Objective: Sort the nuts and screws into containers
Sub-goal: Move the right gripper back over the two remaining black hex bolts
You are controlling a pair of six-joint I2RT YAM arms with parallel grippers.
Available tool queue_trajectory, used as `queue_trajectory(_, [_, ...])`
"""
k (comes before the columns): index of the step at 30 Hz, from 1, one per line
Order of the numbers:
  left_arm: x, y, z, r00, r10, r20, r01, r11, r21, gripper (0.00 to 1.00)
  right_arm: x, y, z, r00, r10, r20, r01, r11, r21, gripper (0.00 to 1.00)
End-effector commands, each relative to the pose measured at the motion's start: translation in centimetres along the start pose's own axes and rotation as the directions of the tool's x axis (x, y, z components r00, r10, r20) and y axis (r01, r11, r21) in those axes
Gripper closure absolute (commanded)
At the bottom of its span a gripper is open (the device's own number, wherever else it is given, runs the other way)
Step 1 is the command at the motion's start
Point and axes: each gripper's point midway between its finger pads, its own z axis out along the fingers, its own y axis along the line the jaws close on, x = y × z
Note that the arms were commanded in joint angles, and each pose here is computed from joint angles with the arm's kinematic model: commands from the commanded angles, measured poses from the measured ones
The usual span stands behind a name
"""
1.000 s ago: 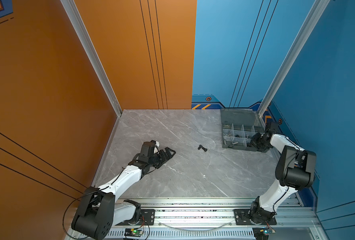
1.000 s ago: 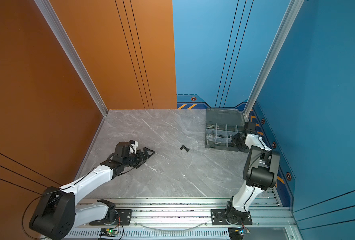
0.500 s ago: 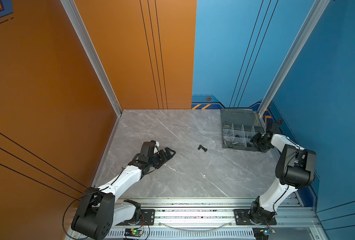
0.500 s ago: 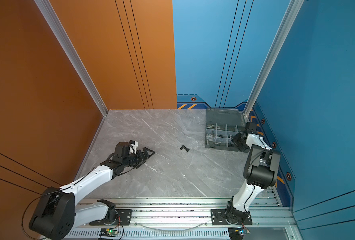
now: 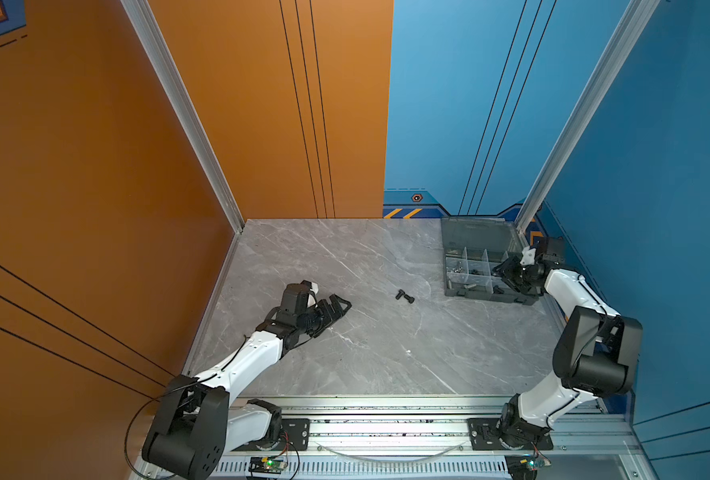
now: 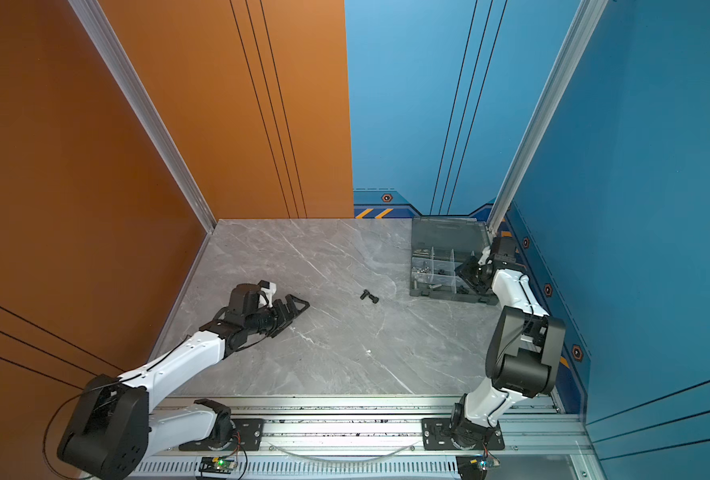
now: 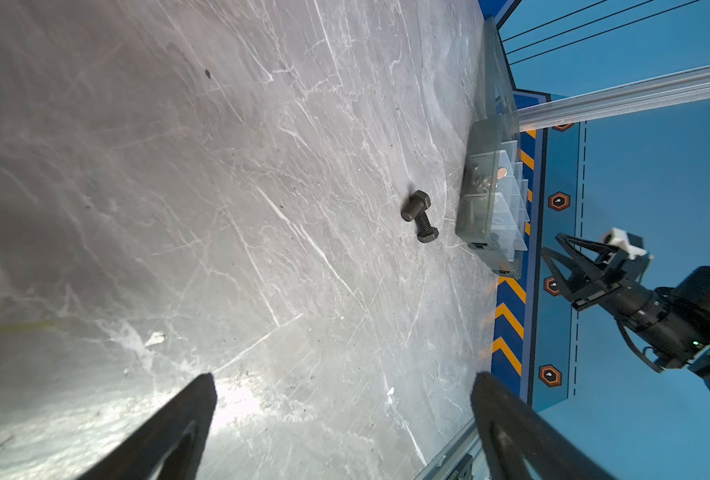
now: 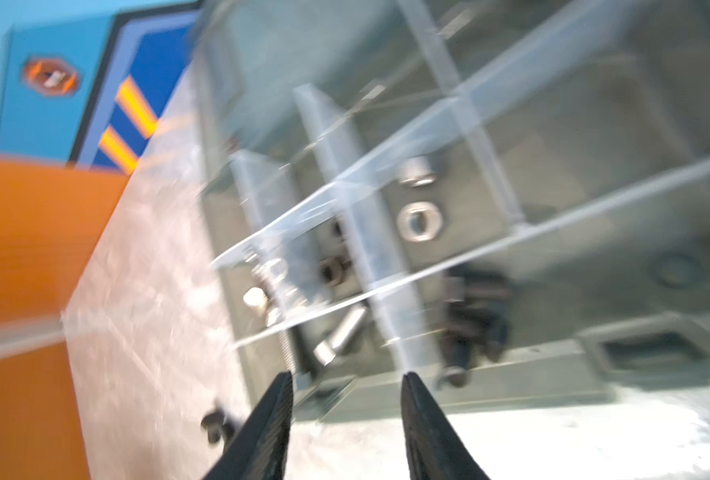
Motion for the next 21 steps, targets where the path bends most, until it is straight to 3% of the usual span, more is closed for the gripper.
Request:
queue_trajectory(1, [-0.1, -0.5, -0.1, 1.000, 0.014, 0.004, -0.014, 1.000, 0.006, 0.02, 3.9, 4.6, -0.3, 0.951, -0.300, -0.076, 0.295, 0.953, -0.076, 0.54])
queue_trajectory(5, [0.0, -0.6, 0.1, 1.000, 0.016, -0.002, -0.016, 1.000, 0.011, 0.02, 7.9, 9.5, -0.1, 0.819, -0.567, -0.090, 0.554, 0.821, -0.139, 0.52])
queue_trajectory(10, [0.2, -0.7, 0.2, 1.000, 0.017, -0.009, -0.017, 1.000, 0.014, 0.02, 11.6, 13.0, 1.1, 0.655, -0.748, -0.108, 0.723, 0.662, -0.199, 0.49])
queue_trajectory(16, [0.2, -1.1, 0.2, 1.000, 0.024, -0.010, -0.023, 0.999, 0.025, 0.02, 15.0, 13.6, 4.1, 0.461, -0.860, -0.218, 0.843, 0.501, -0.196, 0.47])
queue_trajectory(21, [0.2, -1.2, 0.2, 1.000, 0.027, -0.013, -0.026, 0.999, 0.025, 0.02, 16.9, 13.8, 6.6, 0.381, -0.886, -0.264, 0.868, 0.441, -0.227, 0.47])
